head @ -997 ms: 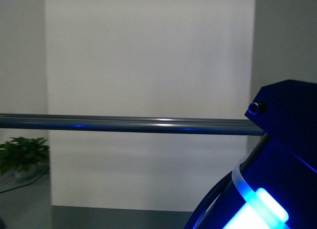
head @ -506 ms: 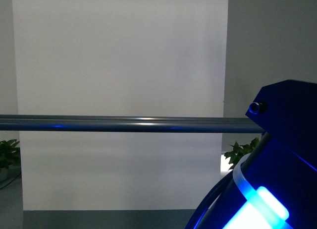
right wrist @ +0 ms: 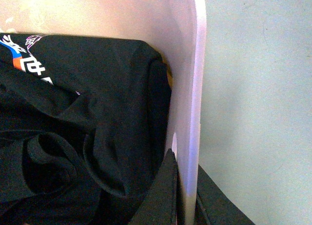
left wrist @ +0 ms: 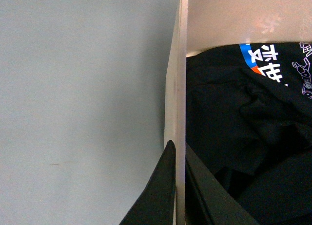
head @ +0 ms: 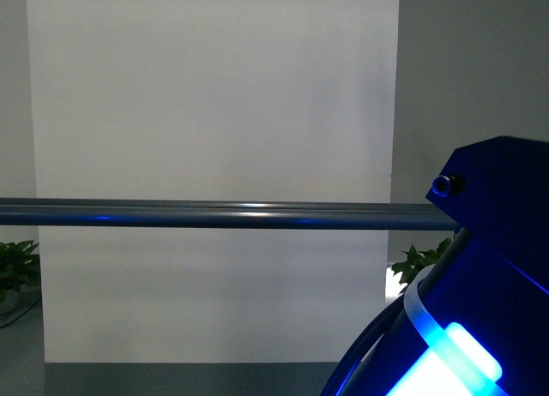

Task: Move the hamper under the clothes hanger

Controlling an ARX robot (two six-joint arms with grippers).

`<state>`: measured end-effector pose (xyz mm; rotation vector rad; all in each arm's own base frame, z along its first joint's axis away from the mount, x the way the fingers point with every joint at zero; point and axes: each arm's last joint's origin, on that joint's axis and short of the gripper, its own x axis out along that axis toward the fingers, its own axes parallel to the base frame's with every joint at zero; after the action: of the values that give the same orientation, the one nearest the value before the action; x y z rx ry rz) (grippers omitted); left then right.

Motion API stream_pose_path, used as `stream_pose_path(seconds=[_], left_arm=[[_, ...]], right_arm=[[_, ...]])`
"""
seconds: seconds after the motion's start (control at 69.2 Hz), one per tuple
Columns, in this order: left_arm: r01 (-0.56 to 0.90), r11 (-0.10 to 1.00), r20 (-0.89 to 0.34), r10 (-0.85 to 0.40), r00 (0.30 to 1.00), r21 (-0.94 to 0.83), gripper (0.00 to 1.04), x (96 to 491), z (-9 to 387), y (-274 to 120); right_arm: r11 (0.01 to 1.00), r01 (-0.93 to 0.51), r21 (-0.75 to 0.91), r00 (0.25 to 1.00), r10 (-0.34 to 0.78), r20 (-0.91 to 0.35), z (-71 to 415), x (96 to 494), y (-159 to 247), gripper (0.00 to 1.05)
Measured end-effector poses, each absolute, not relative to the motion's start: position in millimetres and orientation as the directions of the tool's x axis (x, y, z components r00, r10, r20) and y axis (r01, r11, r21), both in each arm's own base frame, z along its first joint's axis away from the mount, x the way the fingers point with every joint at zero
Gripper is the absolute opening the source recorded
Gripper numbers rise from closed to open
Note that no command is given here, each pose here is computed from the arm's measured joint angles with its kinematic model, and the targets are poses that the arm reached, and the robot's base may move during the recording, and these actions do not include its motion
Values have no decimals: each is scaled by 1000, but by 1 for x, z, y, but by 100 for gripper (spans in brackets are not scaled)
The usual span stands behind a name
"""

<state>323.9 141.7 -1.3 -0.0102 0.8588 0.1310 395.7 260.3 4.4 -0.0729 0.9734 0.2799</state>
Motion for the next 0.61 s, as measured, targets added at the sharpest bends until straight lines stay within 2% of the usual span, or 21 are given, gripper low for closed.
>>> stream_pose_path(seconds=[0.607], left_arm=[[-124, 991, -756, 115, 645, 46, 4, 323, -1, 143]], right_arm=[[960, -271, 67, 527, 206, -824, 4, 395, 262, 3]])
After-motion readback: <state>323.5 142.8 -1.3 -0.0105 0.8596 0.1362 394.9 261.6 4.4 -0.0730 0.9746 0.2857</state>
